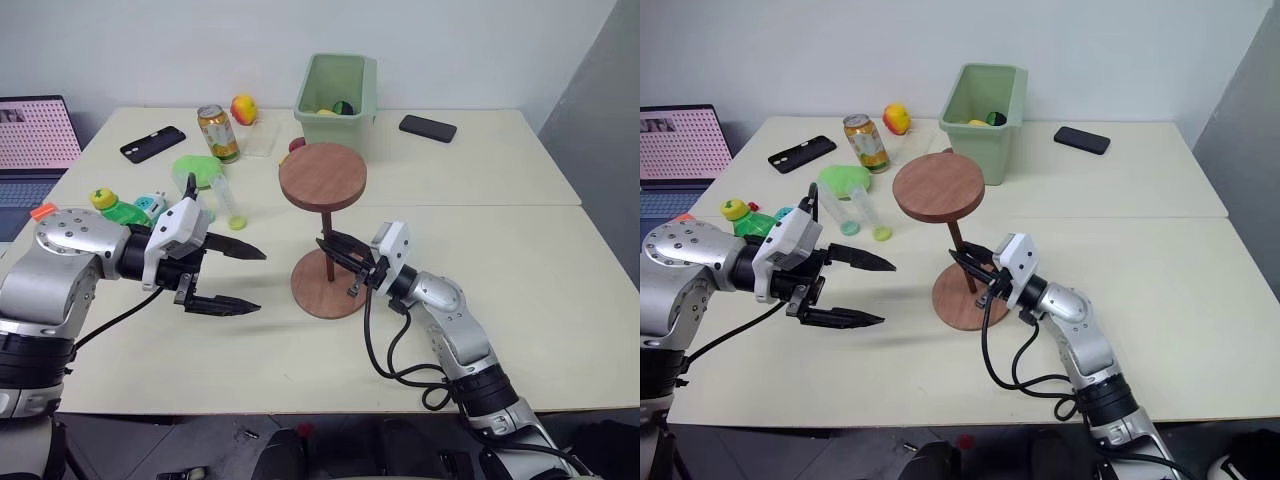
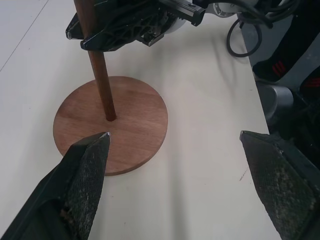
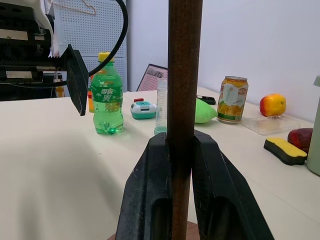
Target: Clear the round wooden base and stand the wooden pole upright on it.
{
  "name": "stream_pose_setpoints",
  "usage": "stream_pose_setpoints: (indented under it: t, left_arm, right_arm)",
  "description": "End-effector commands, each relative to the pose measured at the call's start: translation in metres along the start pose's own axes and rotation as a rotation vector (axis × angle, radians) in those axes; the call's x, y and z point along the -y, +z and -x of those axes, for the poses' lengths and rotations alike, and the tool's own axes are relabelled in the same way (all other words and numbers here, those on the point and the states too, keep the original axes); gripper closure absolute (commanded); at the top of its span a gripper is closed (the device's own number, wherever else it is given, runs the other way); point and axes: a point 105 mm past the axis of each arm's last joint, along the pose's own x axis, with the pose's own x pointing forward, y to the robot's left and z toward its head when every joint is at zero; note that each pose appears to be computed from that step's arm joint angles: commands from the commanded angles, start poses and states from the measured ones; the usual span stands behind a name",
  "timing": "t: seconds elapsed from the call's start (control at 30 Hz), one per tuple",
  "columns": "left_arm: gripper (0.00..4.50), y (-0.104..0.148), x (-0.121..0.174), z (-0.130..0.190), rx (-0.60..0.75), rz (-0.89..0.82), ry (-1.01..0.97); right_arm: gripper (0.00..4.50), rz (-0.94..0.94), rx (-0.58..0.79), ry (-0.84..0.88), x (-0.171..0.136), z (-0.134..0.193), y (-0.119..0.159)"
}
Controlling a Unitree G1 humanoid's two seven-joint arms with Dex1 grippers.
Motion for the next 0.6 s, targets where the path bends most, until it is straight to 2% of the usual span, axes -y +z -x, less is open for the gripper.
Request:
stream_pose_setpoints:
  t: [0.03,0.6]
  left_arm:
    - [0.15,0.010,-0.001,0.004,0.000,-0.052,0.011]
    - [0.15,0.009,0.003,0.001,0.011,-0.055,0.010]
  right_arm:
    - [4.29,-0.092,-0.210,0.020,-0.010,0.014,-0.051]
    - [4.29,-0.079,-0.205,0.075,-0.014,0.002,-0.014]
